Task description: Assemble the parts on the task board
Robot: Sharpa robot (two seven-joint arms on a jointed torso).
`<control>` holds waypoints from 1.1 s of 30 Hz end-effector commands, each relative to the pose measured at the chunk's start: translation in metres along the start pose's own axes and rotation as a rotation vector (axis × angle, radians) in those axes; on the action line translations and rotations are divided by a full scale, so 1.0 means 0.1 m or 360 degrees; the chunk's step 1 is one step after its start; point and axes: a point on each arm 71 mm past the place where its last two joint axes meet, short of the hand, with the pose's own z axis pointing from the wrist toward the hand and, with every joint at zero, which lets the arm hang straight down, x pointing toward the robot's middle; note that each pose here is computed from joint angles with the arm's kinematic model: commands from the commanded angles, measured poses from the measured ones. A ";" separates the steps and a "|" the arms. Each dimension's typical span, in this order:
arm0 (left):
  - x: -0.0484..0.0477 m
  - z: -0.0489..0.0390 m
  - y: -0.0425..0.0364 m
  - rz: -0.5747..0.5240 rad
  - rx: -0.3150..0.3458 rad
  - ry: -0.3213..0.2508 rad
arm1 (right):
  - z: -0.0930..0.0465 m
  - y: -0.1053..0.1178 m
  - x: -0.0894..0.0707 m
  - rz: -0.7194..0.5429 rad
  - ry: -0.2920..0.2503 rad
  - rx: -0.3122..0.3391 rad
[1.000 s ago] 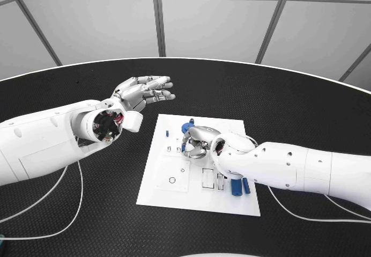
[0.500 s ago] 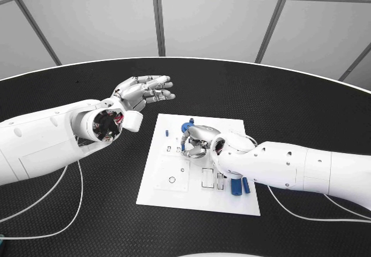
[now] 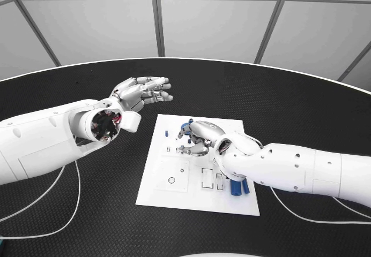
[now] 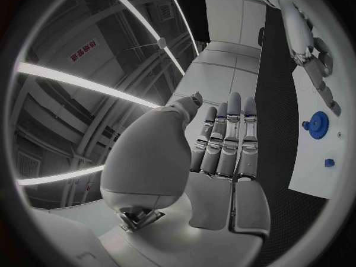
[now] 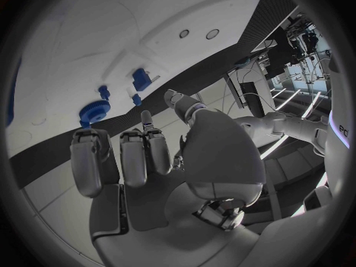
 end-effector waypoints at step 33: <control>-0.129 0.164 0.472 0.1340 -0.1141 0.0186 | -1.41 -0.91 -0.98 0.0731 -0.0272 0.0388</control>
